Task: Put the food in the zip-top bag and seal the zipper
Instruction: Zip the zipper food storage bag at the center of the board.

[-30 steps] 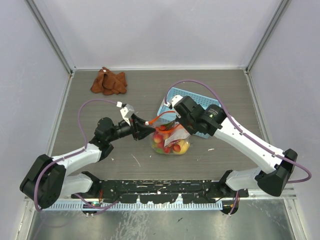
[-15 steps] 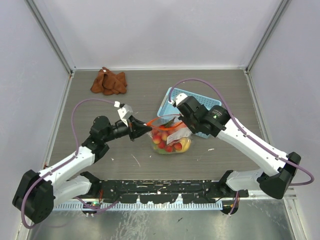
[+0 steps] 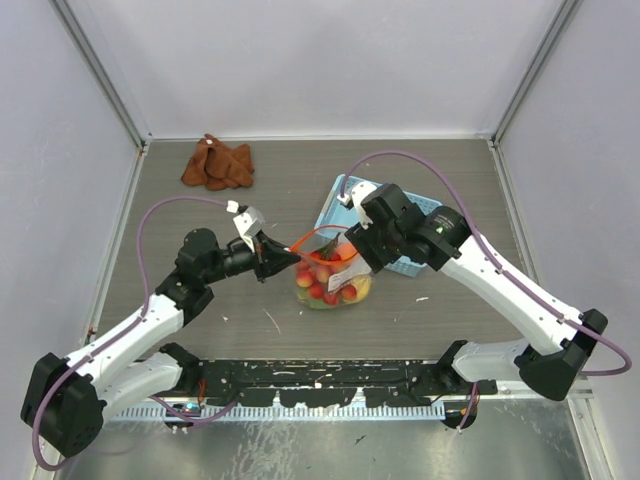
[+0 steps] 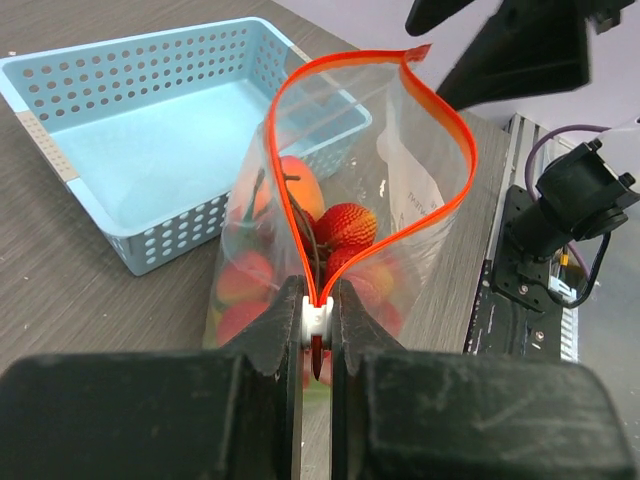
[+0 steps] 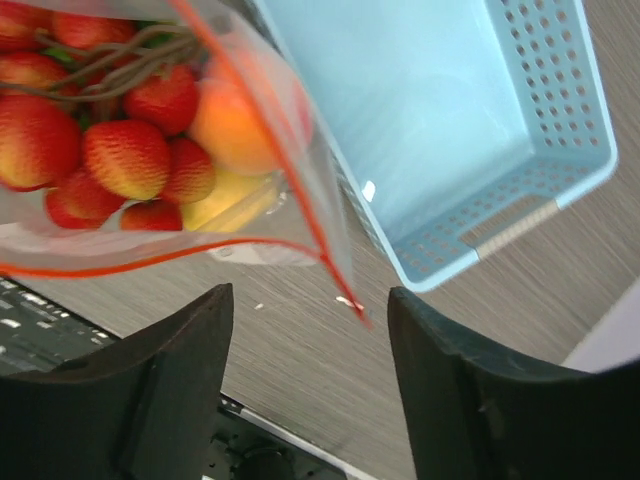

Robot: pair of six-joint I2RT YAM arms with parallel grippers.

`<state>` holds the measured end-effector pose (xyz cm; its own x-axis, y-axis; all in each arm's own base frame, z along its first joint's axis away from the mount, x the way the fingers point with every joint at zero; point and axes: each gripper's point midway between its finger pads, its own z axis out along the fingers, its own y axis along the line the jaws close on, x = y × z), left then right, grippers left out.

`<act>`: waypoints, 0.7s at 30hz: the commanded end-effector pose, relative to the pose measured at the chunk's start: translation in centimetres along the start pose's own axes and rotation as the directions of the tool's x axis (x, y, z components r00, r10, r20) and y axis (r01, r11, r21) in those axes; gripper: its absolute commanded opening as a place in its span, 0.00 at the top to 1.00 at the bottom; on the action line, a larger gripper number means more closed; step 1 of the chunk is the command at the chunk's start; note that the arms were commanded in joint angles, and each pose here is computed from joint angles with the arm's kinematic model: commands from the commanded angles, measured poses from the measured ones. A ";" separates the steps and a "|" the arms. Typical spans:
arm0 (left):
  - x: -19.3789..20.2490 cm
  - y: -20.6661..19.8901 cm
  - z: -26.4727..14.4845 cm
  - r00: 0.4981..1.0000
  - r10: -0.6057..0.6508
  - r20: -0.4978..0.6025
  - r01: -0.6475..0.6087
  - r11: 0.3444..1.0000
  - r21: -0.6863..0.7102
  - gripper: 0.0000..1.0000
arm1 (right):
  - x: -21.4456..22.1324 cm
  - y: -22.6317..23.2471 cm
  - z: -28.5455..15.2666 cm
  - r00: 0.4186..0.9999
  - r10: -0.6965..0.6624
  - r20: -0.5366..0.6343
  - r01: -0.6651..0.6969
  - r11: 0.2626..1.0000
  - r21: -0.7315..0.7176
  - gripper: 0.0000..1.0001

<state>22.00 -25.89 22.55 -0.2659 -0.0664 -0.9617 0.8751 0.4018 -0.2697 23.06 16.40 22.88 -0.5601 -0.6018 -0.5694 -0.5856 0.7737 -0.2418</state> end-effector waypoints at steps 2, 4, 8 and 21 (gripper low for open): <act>-4.0 -0.7 -0.3 0.996 0.079 0.035 -0.079 0.997 -0.009 1.00 | -4.9 2.9 -4.0 0.976 0.004 0.217 0.047 0.972 -0.229 0.24; -4.2 -0.8 -0.5 0.997 0.082 0.015 -0.082 0.997 -0.012 1.00 | -5.9 4.0 -4.6 0.967 -0.004 0.254 0.080 0.954 -0.290 0.17; -4.2 -0.9 -0.8 0.996 0.090 -0.011 -0.090 0.996 -0.014 1.00 | -8.1 5.3 -5.2 0.943 -0.022 0.331 0.146 0.923 -0.356 0.03; -5.0 -2.1 -1.3 0.991 0.133 -0.025 -0.132 0.991 0.027 1.00 | -13.8 9.8 -4.8 0.778 -0.176 0.603 0.499 0.757 -0.422 0.00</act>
<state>21.39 -24.95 23.40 -0.2864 0.0550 -0.9565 0.8722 0.4281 -0.2366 22.43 28.50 28.78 -0.2091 -0.5660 -0.7975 -0.9237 0.3820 -0.0289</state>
